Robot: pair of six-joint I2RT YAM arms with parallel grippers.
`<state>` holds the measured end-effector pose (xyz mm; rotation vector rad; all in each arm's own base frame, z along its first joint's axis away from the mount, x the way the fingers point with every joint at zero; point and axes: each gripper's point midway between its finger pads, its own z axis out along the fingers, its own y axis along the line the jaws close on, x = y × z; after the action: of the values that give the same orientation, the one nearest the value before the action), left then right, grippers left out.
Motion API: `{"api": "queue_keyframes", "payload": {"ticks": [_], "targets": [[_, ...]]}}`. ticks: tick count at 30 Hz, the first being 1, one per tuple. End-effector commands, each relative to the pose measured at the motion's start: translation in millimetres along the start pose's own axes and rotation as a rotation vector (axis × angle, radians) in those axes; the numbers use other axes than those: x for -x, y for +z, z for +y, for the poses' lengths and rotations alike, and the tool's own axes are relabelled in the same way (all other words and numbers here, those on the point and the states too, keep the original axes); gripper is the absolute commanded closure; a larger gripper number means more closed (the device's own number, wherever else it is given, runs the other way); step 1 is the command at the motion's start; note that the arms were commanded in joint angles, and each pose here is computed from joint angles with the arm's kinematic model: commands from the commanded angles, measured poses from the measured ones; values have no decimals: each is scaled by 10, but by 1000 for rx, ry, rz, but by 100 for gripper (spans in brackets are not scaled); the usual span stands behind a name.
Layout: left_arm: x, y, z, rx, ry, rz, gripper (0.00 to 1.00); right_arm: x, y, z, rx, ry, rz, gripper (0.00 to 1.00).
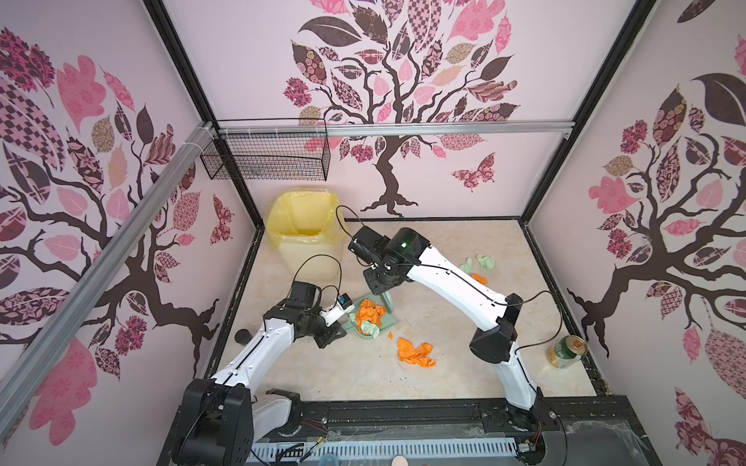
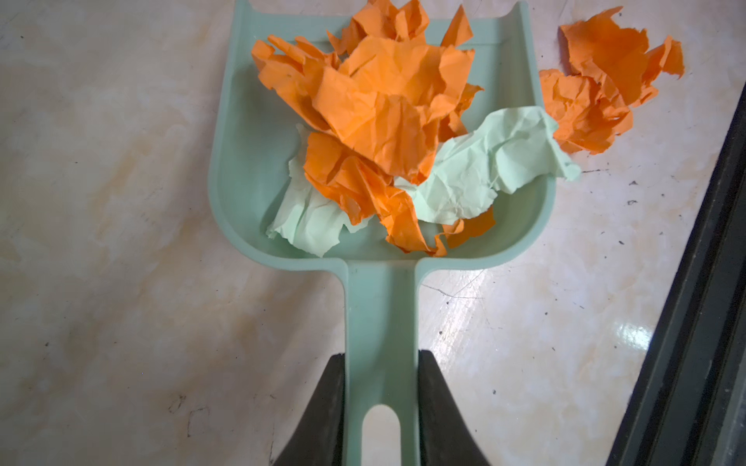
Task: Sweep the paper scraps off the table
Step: 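Sweep more scraps with the brush into the dustpan held by the left gripper, then lift the dustpan toward the yellow bin with the left gripper while the right withdraws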
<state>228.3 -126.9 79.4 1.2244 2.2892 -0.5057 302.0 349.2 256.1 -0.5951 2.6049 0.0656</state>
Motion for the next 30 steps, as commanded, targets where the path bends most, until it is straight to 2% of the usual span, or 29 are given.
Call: {"api": "queue_keyframes", "payload": {"ticks": [1,6,10,16,24,30], "targets": [[40,-6,-10,0,-1,-27,100,130,-555,-416,-28,62,-118,100],[179,-168,49,55,18,-60,100,90,-749,-812,-83,102,-148,100],[410,-414,82,81,34,-94,100,-7,-669,-1049,-124,120,-130,100],[710,-796,34,85,68,-126,100,-189,-399,-1131,-120,124,-82,100],[858,-1431,-107,70,160,-60,100,-410,-179,-1136,-103,111,-48,100],[850,-1692,-188,6,182,17,100,-527,-115,-1138,-90,104,-43,100]]}}
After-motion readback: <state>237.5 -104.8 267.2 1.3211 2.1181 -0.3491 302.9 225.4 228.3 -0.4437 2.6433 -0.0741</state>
